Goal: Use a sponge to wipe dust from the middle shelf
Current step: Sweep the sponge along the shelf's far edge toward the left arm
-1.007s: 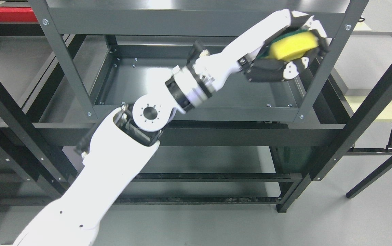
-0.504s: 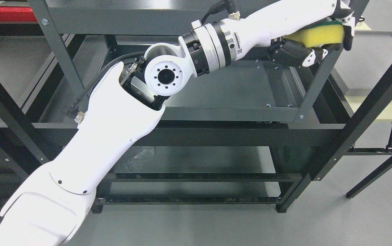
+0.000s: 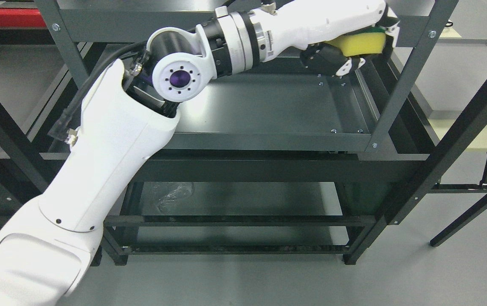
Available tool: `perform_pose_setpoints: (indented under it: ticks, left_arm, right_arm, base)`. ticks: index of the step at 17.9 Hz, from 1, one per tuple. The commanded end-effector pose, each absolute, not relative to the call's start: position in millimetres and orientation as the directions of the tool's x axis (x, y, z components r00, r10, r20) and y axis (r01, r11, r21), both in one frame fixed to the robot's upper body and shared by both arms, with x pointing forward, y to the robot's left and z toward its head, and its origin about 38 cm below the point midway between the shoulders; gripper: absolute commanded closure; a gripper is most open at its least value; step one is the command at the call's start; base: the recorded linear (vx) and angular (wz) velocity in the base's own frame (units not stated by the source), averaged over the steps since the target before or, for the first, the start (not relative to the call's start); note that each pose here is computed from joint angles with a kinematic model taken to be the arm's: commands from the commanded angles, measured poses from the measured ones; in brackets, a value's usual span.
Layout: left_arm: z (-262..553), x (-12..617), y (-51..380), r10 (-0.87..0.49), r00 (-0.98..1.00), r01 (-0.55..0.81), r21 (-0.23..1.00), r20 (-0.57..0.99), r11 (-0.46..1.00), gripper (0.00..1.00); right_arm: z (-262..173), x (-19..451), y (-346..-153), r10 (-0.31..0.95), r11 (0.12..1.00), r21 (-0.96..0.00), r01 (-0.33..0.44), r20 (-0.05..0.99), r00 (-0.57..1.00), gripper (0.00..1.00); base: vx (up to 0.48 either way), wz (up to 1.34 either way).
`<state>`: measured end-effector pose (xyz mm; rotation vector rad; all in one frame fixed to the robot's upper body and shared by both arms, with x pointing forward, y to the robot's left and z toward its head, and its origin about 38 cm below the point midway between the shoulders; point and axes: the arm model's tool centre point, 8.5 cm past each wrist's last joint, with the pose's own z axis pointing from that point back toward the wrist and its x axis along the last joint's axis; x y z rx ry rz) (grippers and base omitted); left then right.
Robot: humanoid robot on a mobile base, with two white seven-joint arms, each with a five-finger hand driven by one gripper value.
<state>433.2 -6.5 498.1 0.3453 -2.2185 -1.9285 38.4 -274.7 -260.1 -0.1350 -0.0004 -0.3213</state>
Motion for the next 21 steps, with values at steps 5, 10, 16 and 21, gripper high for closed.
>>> perform_pose_setpoints:
  ticks: [5,10,16,21]
  left_arm:
    - [519,447,150,-0.494,-0.868,-0.158,0.975,-0.060,0.160,1.00]
    - [509,447,227,-0.584,-0.807,-0.197,0.972,-0.086,0.130,1.00]
    - [498,434,309,-0.678,-0.733,-0.228,0.961,-0.063,0.158,1.00]
    - [485,422,369,-0.756,-0.654,-0.238,0.949,0.000,0.205,0.99]
  right_arm:
    - [-259,44,-287.3,-0.314,0.937,-0.147,0.317,0.045,0.948,0.00]
    - [-259,44,-287.3,-0.314,0.937,-0.147,0.317,0.045,0.948,0.00]
    - [-259,44,-287.3,-0.314,0.937,-0.147,0.317,0.045,0.948,0.00]
    - [-259,44,-287.3,-0.314,0.937,-0.147,0.317,0.045,0.948,0.00]
  base:
    - [0.000,0.00]
    - [0.000,0.00]
    - [0.000,0.00]
    - [0.000,0.00]
